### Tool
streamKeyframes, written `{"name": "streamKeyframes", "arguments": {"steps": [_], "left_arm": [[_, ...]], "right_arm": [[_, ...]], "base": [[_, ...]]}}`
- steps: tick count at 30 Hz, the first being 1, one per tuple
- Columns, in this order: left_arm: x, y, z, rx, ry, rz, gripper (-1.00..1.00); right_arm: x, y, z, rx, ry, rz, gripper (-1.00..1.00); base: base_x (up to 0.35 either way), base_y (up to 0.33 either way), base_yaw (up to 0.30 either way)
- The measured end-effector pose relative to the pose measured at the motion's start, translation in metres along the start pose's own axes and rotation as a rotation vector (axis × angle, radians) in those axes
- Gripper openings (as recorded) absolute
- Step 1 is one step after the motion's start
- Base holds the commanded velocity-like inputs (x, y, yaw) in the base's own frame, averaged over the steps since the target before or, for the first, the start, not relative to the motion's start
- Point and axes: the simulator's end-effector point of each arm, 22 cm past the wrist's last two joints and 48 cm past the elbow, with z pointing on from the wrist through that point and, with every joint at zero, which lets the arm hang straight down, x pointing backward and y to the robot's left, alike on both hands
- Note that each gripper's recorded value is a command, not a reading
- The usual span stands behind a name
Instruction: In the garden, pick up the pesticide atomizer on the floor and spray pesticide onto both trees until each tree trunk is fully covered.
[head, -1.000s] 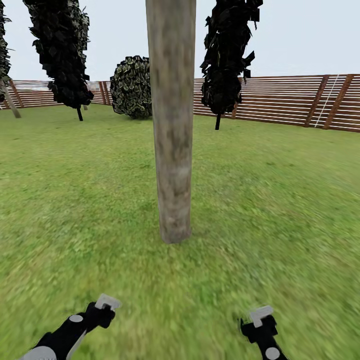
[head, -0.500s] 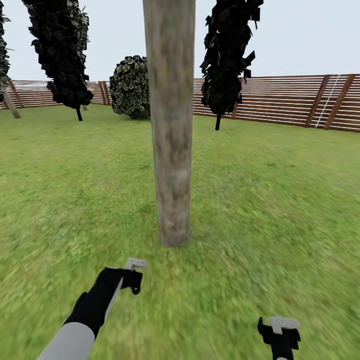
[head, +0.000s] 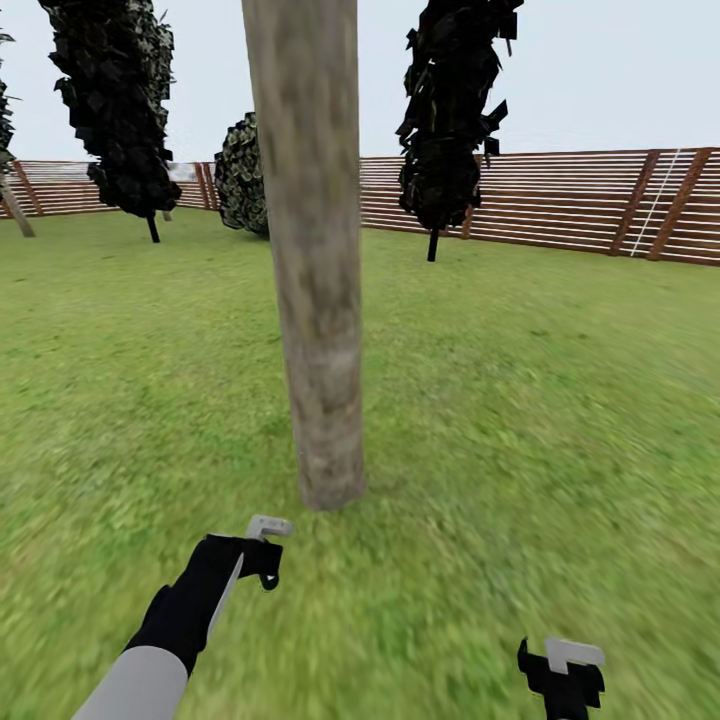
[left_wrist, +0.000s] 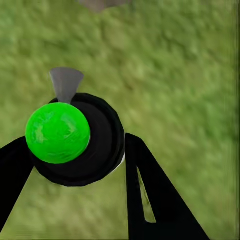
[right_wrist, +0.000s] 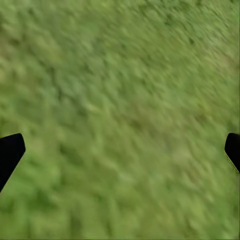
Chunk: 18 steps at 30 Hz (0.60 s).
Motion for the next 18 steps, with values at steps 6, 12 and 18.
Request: {"name": "streamKeyframes", "arguments": {"steps": [6, 12, 18], "left_arm": [[0.002, -0.003, 0.001, 0.009, 0.002, -0.010, -1.00], [0.002, -0.003, 0.001, 0.011, 0.002, -0.011, -1.00], [-0.002, -0.003, 0.000, 0.010, -0.007, -0.011, -1.00]], "right_arm": [[0.011, -0.003, -0.004, 0.001, 0.012, -0.006, 1.00], [0.011, -0.003, -0.004, 0.001, 0.013, -0.006, 1.00], [0.011, -0.003, -0.004, 0.001, 0.013, -0.006, 1.00]], "base": [[0.046, -0.036, 0.000], [0.065, -0.073, 0.000], [0.090, -0.257, 0.000]]}}
